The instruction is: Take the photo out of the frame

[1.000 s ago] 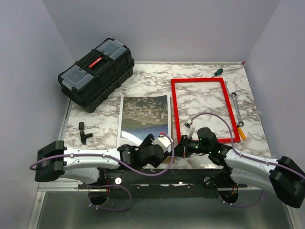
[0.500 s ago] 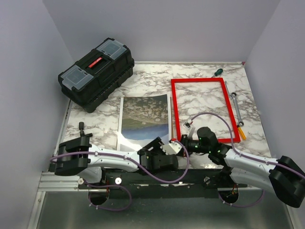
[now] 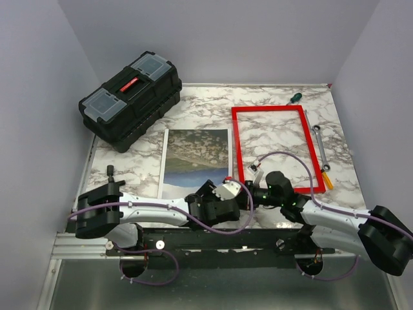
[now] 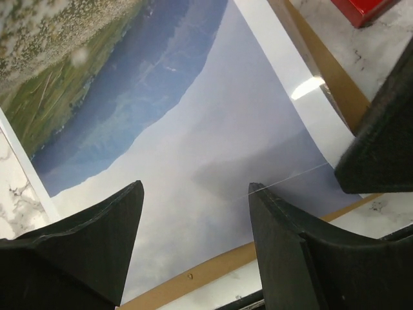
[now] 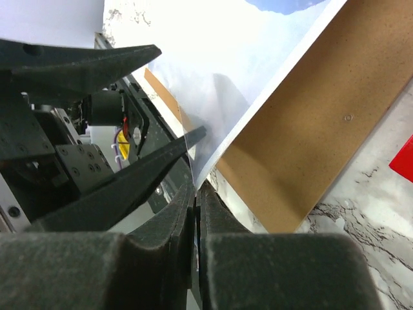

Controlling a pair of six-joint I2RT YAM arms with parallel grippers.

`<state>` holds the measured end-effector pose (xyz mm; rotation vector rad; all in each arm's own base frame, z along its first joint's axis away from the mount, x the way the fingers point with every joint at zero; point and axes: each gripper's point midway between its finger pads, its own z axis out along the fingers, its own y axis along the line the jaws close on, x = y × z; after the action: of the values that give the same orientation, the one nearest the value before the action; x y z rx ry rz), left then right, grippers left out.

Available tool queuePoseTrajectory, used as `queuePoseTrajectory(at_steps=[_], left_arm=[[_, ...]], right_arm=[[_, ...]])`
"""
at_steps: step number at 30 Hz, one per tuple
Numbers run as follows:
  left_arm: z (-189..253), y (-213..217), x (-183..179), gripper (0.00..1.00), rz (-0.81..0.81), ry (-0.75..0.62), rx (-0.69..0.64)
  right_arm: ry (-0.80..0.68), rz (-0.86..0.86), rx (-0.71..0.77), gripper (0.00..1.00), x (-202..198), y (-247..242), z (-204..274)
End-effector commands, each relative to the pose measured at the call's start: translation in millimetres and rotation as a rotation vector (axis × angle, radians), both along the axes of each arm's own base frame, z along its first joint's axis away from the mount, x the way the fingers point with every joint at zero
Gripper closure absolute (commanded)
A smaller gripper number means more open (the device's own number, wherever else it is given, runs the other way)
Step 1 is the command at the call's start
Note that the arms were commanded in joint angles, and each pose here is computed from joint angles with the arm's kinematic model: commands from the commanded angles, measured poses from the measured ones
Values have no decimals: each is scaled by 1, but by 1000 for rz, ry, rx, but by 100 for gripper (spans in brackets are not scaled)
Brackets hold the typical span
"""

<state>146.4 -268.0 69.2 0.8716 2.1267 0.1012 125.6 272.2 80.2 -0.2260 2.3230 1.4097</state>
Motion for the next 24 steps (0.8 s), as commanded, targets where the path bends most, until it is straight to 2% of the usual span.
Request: queuePoseTrajectory(at_steps=[1,5,8,10,15,19,24], left_arm=[[12,-7,9,33,33,8,-126],[14,-15,8,34,4,40,-174],[14,-20,5,34,-11,60,-193],[13,-21,3,34,-14,70,-194],[17,-21,-4,26,-25,107,-225],[29,-15,-17,18,-44,170,-318],[56,-11,-33,11,-112,295,-559]], right_arm=[[7,21,25,88,-5,2,-1],[7,10,18,84,-4,1,-4],[10,-12,15,90,-1,0,-7],[12,-19,6,99,1,-1,-8],[42,-27,-41,99,-2,-6,-12],[105,-49,-27,99,-7,-7,-5],[286,-90,-70,99,-14,-7,-1]])
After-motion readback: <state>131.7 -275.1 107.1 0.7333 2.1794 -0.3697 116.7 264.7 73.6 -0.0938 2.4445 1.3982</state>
